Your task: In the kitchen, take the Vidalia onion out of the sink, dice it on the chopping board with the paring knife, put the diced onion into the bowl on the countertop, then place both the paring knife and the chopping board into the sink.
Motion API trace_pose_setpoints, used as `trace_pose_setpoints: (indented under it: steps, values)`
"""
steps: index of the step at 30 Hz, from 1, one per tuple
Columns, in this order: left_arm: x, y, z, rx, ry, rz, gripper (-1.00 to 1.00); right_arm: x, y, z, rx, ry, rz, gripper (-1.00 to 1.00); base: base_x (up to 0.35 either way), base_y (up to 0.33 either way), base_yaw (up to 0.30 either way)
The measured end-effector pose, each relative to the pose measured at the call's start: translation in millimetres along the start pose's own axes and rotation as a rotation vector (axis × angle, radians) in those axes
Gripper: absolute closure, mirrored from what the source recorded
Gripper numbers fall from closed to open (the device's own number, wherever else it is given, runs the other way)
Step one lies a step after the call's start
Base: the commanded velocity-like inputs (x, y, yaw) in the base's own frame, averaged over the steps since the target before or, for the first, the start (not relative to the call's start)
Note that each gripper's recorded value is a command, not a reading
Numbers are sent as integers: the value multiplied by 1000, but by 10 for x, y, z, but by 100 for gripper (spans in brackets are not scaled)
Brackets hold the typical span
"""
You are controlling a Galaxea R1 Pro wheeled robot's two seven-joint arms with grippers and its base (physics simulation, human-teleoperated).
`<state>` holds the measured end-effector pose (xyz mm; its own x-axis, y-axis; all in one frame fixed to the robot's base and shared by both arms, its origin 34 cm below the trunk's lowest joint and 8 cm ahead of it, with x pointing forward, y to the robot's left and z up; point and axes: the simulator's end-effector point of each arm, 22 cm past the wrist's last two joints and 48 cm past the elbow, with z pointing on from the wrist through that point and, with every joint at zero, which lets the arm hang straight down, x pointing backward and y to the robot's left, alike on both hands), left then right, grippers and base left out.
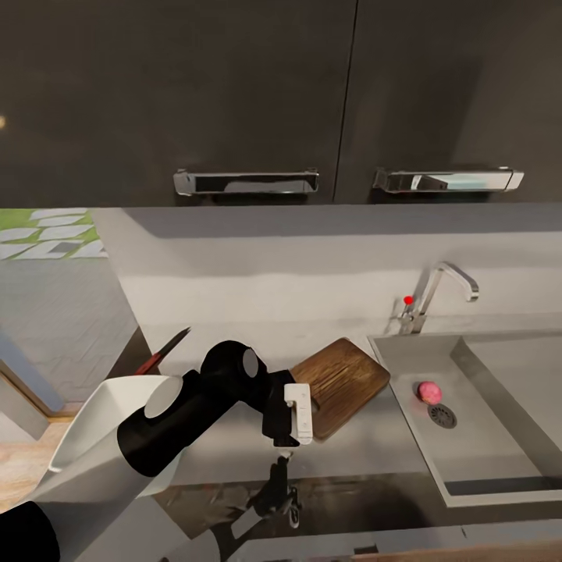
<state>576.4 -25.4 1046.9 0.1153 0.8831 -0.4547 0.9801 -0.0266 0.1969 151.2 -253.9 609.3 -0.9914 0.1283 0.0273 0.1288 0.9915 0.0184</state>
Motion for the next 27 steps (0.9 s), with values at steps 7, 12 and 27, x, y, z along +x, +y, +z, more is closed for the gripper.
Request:
trace_pose_setpoints:
  steps: [7, 12, 27]
  values:
    - [-17, 5, 37, 4, -7, -2, -100, 49, 47, 7, -5, 12, -1, -100, 0, 0, 0]
    - [-22, 159, 62, -62, 8, 1, -100, 86, 75, 11, -8, 21, 0, -100, 0, 0, 0]
    - [-180, 490, 69, -137, -46, -75, -100, 182, 67, 20, -6, 45, -1, -100, 0, 0, 0]
